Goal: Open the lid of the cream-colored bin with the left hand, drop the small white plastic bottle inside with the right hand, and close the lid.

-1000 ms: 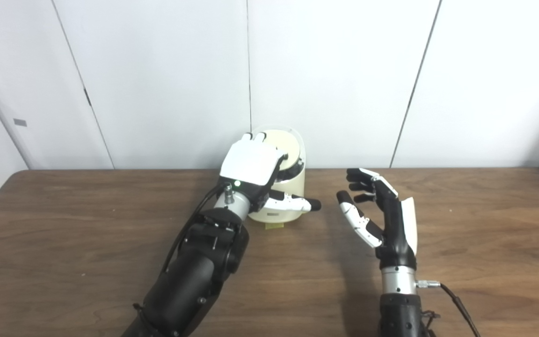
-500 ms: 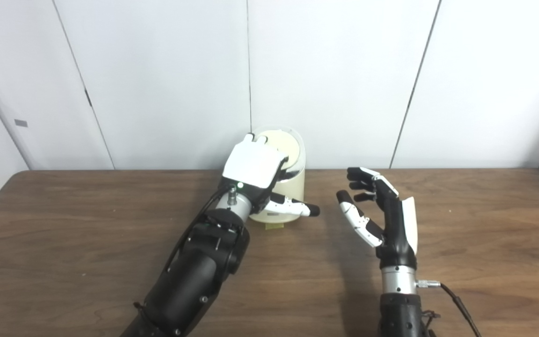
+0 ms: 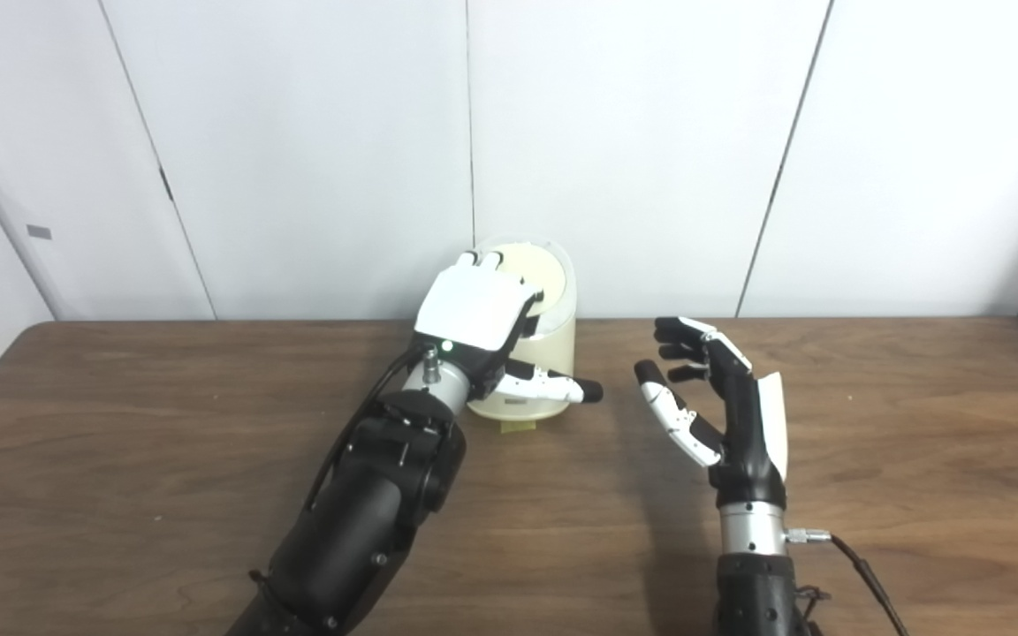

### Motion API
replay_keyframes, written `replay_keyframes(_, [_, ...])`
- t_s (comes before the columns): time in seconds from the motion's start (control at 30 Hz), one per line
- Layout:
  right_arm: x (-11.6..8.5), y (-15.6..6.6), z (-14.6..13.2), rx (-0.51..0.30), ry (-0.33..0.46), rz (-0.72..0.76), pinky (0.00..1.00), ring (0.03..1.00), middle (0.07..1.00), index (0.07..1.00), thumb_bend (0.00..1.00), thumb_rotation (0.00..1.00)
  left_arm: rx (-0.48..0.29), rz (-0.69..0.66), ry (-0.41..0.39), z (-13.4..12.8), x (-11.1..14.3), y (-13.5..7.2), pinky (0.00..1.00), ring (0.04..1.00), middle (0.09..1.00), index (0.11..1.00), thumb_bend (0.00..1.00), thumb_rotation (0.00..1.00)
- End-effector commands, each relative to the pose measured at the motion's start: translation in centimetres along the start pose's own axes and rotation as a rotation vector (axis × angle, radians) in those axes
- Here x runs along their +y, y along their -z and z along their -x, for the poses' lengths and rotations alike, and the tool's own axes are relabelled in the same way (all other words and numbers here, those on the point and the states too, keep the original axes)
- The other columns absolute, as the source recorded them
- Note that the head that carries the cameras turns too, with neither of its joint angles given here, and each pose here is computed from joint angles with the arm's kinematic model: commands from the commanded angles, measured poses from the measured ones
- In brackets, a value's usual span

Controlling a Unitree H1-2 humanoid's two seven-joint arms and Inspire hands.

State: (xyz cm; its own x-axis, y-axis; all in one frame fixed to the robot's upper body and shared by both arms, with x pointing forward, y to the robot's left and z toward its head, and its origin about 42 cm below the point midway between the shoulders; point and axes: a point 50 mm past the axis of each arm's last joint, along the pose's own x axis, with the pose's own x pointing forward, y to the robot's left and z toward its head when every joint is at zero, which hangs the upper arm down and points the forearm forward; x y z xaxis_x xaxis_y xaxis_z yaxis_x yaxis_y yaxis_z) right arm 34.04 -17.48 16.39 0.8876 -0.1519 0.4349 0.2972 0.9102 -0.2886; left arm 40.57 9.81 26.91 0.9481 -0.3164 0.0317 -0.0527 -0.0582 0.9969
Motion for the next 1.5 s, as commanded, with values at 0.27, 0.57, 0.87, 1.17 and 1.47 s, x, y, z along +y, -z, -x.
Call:
replay_keyframes(0.27, [0.1, -1.9, -1.6, -0.099, 0.021, -0.025, 0.54, 0.657, 0.686, 0.682, 0.25, 0.51, 0.032, 0.047, -0.075, 0.6, 0.9, 0.4, 1.00, 0.997, 0.896, 0.883, 0.96, 1.00])
replay_keyframes(0.57, [0.2, -1.8, -1.7, -0.100, 0.025, -0.015, 0.54, 0.655, 0.685, 0.681, 0.25, 0.53, 0.049, 0.047, -0.128, 0.6, 1.8, 0.7, 1.00, 1.000, 0.942, 0.933, 0.95, 1.00])
replay_keyframes(0.87, [0.2, -1.8, -1.7, -0.101, 0.023, -0.014, 0.54, 0.656, 0.686, 0.683, 0.25, 0.54, 0.028, 0.083, -0.229, 1.3, 3.3, 0.4, 1.00, 1.000, 0.939, 0.929, 0.93, 1.00])
replay_keyframes(1.17, [0.4, -1.7, -1.7, -0.099, 0.023, -0.012, 0.54, 0.655, 0.687, 0.685, 0.25, 0.54, 0.014, 0.085, -0.287, 1.6, 5.2, -0.1, 1.00, 1.000, 0.987, 0.973, 0.89, 1.00])
replay_keyframes(1.47, [0.5, -1.6, -1.8, -0.102, 0.025, -0.011, 0.54, 0.658, 0.690, 0.685, 0.25, 0.53, -0.007, 0.158, -0.411, 2.2, 6.6, 0.1, 1.00, 1.000, 1.000, 1.000, 0.82, 1.00])
